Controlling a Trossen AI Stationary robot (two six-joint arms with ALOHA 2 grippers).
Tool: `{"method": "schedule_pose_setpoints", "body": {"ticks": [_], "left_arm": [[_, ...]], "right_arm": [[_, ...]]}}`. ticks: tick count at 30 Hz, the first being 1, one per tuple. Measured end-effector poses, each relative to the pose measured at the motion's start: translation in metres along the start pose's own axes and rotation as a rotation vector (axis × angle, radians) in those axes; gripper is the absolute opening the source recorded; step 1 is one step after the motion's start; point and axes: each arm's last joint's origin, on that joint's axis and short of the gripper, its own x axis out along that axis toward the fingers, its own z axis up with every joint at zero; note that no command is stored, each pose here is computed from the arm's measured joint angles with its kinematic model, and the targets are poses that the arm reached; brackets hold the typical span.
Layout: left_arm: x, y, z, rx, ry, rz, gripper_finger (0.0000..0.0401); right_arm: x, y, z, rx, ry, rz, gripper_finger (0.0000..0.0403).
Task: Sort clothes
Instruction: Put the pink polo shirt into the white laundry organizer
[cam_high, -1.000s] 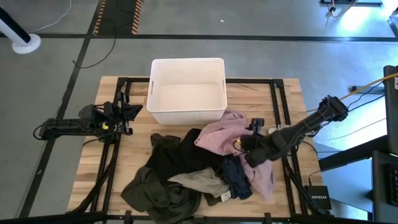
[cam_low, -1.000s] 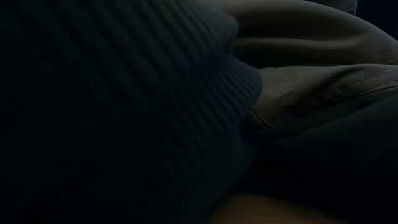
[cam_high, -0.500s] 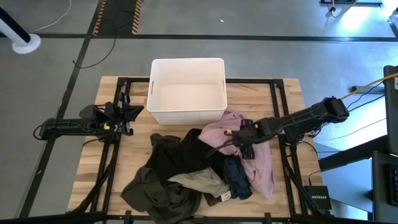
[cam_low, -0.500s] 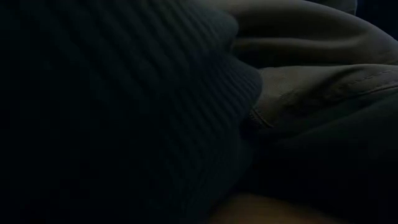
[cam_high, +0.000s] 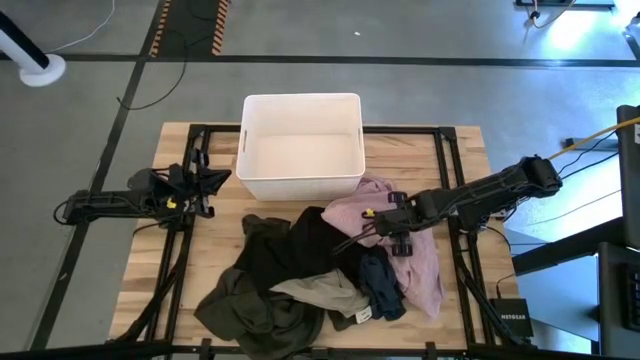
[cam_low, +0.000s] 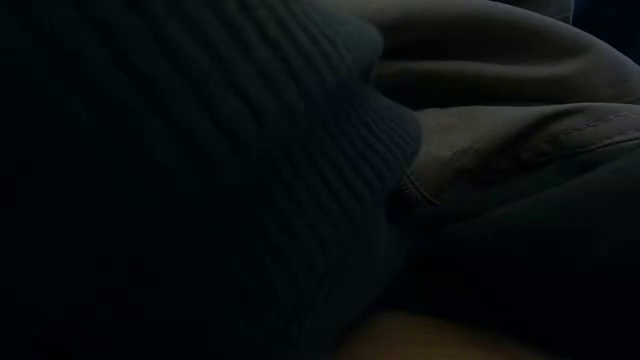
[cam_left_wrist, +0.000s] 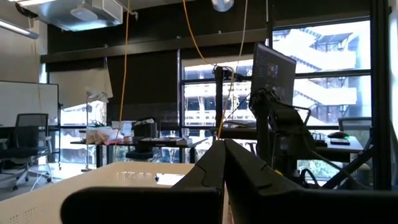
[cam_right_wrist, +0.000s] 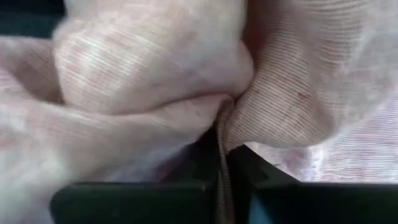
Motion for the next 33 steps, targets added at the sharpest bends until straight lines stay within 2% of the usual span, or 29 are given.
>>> {"method": "schedule_pose_setpoints", "body": {"ticks": [3,7,11,21,29,33], "left_arm": [[0.000,0.000,0.000,0.000,0.000,0.000,0.0000],[0.000,0.000,0.000,0.002,0.000,0.000,0.0000],[0.000,0.000,0.000,0.003,0.000,0.000,0.0000],[0.000,0.000,0.000,0.003,-0.003,0.001,0.0000],[0.000,0.000,0.000,0.003,-0.004,0.001,0.0000],[0.000,0.000,0.000,0.008,-0.004,0.001,0.0000]], "right_arm": [[-0.014,-0.001,0.004,0.003,-0.008,0.005,0.0026],[-0.043,-0.003,0.012,0.007,-0.108,0.018,0.0009],[-0.072,-0.007,0.016,0.020,-0.217,0.021,0.0018],[-0.132,-0.014,0.022,0.029,-0.441,0.051,0.0009],[-0.196,-0.021,0.037,-0.018,-0.732,0.023,0.0009],[-0.231,-0.027,0.036,-0.032,-0.861,-0.028,0.0010]]}}
